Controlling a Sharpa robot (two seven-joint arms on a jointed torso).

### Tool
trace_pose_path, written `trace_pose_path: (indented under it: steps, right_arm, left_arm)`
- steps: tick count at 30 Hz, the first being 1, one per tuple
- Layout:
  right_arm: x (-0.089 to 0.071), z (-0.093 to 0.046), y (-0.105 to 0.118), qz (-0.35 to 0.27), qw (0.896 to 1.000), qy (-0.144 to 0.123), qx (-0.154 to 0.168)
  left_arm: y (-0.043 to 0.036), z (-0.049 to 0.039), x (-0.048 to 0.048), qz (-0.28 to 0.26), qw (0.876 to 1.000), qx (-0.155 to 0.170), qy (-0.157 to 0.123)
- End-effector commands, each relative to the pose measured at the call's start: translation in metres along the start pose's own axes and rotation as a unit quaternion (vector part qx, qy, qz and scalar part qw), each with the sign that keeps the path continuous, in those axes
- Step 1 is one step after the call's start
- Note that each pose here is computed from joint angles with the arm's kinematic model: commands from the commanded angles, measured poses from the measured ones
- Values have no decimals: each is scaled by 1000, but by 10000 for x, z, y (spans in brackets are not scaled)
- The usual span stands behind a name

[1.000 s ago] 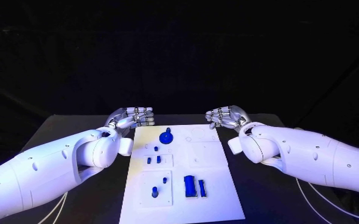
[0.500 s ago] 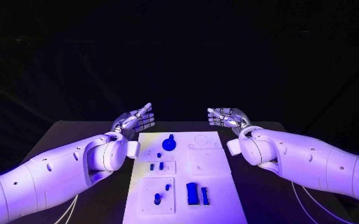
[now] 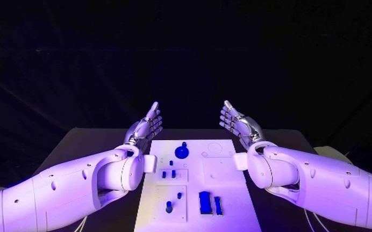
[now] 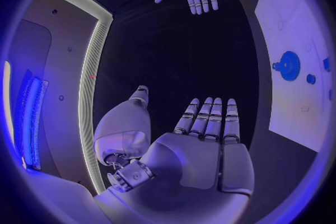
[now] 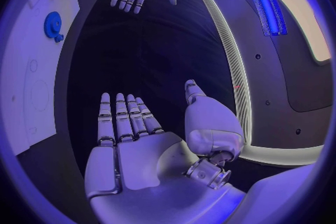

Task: Assemble the parts on the task board

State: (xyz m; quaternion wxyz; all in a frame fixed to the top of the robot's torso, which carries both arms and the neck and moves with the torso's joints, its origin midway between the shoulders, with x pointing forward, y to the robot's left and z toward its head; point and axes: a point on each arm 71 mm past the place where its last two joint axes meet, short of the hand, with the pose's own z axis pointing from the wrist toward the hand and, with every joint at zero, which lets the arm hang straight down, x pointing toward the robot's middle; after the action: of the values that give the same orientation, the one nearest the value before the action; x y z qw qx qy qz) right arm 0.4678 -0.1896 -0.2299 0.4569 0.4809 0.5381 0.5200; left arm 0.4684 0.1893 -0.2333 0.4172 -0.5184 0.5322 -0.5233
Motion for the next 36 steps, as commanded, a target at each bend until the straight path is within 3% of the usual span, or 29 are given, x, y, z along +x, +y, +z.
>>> trace_pose_path:
  steps: [1,36]
  right_arm:
    - [-28,-57,49,1,999,-50,-20]
    - [-21,-66,54,2,998,-51,-21]
  left_arm:
    - [-81,-60,-22,39,997,52,-48]
    - [-85,-79,-14,42,996,55,-51]
